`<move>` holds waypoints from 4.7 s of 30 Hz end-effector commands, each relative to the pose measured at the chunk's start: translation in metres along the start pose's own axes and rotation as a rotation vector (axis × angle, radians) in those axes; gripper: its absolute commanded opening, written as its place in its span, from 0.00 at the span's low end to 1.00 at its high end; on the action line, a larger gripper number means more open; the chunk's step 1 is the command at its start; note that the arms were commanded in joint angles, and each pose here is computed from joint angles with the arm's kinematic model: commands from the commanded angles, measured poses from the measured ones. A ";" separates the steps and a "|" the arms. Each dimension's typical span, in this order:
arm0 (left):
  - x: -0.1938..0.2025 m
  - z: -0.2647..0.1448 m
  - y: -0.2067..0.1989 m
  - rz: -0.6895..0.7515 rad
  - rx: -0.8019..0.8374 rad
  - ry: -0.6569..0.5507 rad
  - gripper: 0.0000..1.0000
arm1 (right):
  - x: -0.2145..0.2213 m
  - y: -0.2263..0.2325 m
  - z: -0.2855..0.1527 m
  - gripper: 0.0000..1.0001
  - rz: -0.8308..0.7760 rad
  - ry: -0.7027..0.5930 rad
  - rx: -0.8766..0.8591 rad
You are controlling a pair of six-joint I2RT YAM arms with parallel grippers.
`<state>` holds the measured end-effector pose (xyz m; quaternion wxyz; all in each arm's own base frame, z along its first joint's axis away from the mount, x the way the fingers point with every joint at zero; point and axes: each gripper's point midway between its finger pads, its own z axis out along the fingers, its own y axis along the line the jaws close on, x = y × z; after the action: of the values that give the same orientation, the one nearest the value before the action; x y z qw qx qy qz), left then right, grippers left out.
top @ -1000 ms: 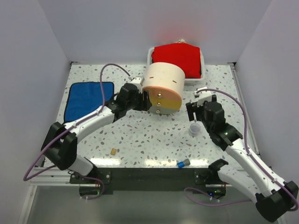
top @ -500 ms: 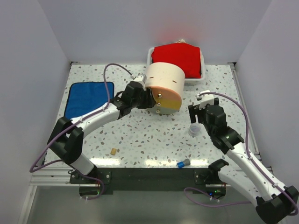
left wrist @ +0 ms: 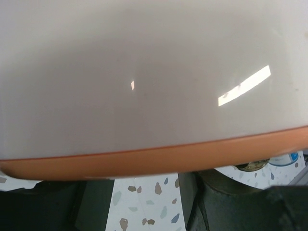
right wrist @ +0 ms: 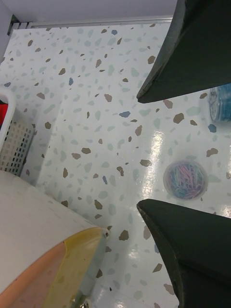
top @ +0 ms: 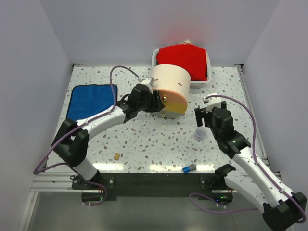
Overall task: Sort the stationery into containers
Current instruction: Move the storage box to the center of the board, then open the drawer in the storage box.
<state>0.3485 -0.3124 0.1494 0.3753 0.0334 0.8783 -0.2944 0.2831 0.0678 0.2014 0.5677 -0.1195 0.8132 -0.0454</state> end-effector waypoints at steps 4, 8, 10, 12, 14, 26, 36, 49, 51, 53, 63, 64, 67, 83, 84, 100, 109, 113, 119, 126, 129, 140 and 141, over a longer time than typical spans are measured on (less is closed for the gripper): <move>-0.020 0.004 -0.028 0.005 0.075 -0.061 0.56 | -0.003 -0.002 0.002 0.85 0.039 -0.034 0.012; -0.016 0.007 -0.031 0.013 0.081 -0.049 0.55 | 0.000 -0.003 0.003 0.85 0.041 -0.030 0.014; -0.016 0.008 -0.033 0.017 0.079 -0.052 0.55 | 0.000 -0.003 0.002 0.85 0.040 -0.033 0.016; -0.015 0.010 -0.034 0.019 0.073 -0.055 0.54 | 0.002 -0.002 0.002 0.85 0.040 -0.031 0.013; -0.018 0.011 -0.036 0.015 0.074 -0.061 0.52 | 0.004 -0.002 0.002 0.85 0.039 -0.028 0.013; -0.011 -0.020 -0.039 0.139 -0.033 -0.128 0.63 | 0.006 0.000 0.004 0.85 0.052 -0.031 0.008; -0.025 -0.016 -0.003 0.334 -0.189 -0.275 0.53 | 0.009 -0.003 0.005 0.85 0.062 -0.032 0.021; -0.021 -0.009 -0.020 0.383 -0.151 -0.262 0.53 | 0.016 -0.008 0.007 0.85 0.097 -0.034 0.037; -0.022 -0.008 -0.029 0.393 -0.135 -0.268 0.53 | 0.016 -0.009 0.006 0.85 0.101 -0.040 0.039; -0.020 -0.004 -0.035 0.398 -0.131 -0.268 0.53 | 0.018 -0.008 0.006 0.85 0.107 -0.042 0.037; -0.012 0.010 -0.046 0.416 -0.144 -0.264 0.53 | 0.027 -0.011 0.001 0.85 0.107 -0.035 0.048; -0.008 0.012 -0.046 0.421 -0.146 -0.258 0.53 | 0.027 -0.011 0.001 0.85 0.108 -0.035 0.049; -0.009 0.013 -0.046 0.416 -0.173 -0.275 0.49 | 0.029 -0.011 0.000 0.85 0.107 -0.032 0.051; -0.015 0.019 -0.035 0.339 -0.286 -0.311 0.33 | 0.034 -0.010 0.005 0.85 0.137 -0.026 0.064; -0.014 0.019 -0.035 0.340 -0.286 -0.309 0.26 | 0.036 -0.010 0.005 0.85 0.135 -0.022 0.063; 0.040 -0.013 -0.034 0.404 -0.218 -0.161 0.00 | 0.038 -0.005 0.009 0.85 0.134 -0.007 0.044; 0.078 -0.035 -0.035 0.446 -0.157 -0.084 0.00 | 0.043 -0.005 0.005 0.85 0.124 -0.017 0.037; 0.090 -0.040 -0.033 0.457 -0.143 -0.061 0.00 | 0.043 -0.005 0.005 0.85 0.122 -0.024 0.035; 0.105 -0.041 -0.038 0.450 -0.104 -0.020 0.00 | 0.045 -0.002 0.006 0.85 0.119 -0.031 0.020; 0.098 -0.046 -0.052 0.467 -0.096 -0.056 0.00 | 0.044 -0.002 0.007 0.85 0.123 -0.044 0.018; 0.089 -0.047 -0.056 0.472 -0.098 -0.079 0.00 | 0.045 -0.002 0.008 0.85 0.125 -0.044 0.018; 0.064 -0.047 -0.058 0.536 -0.126 -0.156 0.00 | 0.048 -0.005 0.010 0.85 0.128 -0.038 0.033; 0.062 -0.046 -0.056 0.539 -0.132 -0.162 0.00 | 0.048 -0.005 0.010 0.85 0.128 -0.037 0.032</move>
<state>0.2520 -0.3385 0.1366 0.4841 0.2122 0.8402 -0.1211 0.2708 0.0503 0.1439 0.5625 -0.0675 0.8235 -0.0284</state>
